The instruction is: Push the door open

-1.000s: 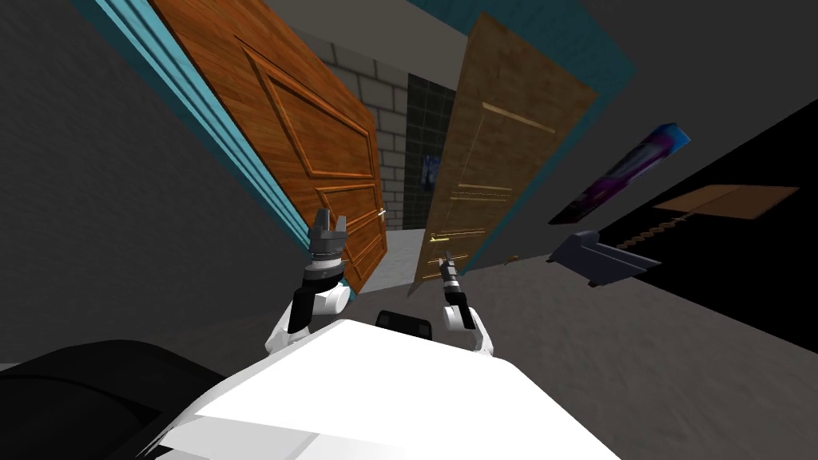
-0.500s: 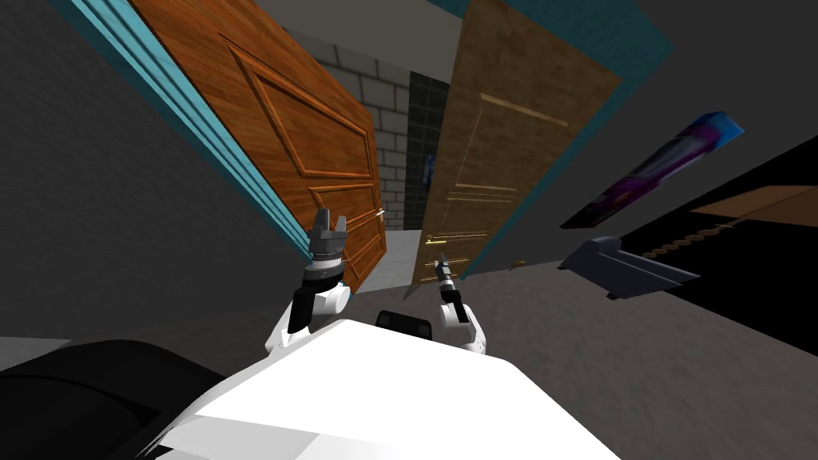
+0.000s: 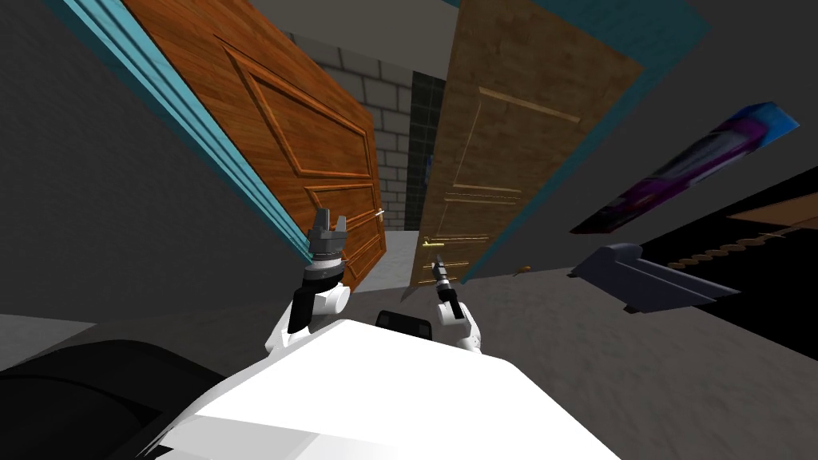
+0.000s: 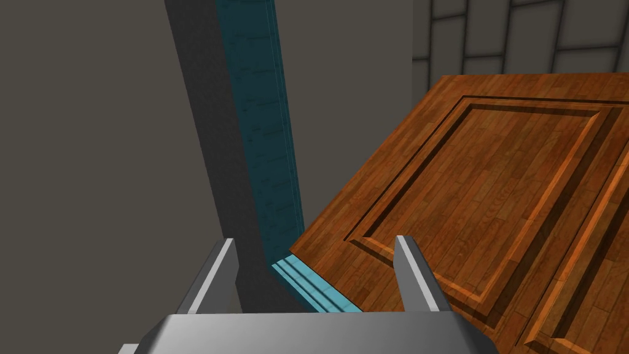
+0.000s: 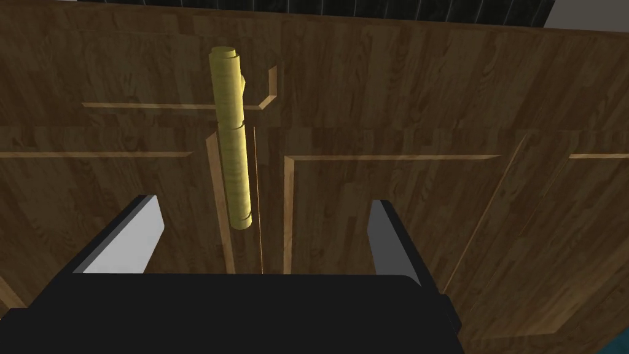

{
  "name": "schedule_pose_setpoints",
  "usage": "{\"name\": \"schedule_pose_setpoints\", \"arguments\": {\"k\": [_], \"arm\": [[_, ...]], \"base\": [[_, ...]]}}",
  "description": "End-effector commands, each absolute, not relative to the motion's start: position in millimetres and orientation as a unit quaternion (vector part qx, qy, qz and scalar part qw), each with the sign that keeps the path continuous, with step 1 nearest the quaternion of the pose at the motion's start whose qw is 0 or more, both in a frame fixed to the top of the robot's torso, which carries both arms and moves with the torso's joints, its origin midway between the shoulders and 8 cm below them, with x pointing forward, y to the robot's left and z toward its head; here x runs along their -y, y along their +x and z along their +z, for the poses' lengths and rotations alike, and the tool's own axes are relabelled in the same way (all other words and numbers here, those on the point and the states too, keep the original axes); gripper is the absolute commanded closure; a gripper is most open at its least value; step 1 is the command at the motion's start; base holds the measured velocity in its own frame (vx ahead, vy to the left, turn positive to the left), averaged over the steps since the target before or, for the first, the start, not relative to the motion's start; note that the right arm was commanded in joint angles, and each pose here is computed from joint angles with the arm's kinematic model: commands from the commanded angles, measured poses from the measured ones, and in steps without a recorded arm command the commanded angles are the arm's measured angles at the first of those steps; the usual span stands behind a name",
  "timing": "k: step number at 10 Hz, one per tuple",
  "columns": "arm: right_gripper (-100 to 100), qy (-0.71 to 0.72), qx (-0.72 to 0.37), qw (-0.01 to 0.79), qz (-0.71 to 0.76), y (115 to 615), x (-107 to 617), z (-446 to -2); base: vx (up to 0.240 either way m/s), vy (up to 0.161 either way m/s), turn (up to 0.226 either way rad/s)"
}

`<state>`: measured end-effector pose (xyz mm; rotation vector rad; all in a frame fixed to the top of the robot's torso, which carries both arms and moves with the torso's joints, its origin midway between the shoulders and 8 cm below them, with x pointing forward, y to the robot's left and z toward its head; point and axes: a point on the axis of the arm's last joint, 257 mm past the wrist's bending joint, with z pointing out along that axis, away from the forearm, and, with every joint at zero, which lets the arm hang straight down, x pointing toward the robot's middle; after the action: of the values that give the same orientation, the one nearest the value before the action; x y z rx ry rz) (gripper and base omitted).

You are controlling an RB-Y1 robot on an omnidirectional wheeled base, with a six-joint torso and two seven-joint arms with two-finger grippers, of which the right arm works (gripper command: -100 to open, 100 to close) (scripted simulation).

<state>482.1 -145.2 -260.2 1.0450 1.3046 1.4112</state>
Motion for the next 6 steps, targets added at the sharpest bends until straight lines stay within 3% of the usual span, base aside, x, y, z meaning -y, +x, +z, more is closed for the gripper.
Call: {"name": "schedule_pose_setpoints", "arguments": {"k": [1,5,6], "arm": [[-100,0.428,-0.54,0.45,0.568,485,140,-271],[-100,0.434,-0.558,0.434,0.559,489,130,-292],[-100,0.432,-0.555,0.437,0.56,487,132,-289]], "base": [[0.074,-0.157,0.082],[0.054,-0.143,0.06],[0.027,-0.069,0.024]]}}
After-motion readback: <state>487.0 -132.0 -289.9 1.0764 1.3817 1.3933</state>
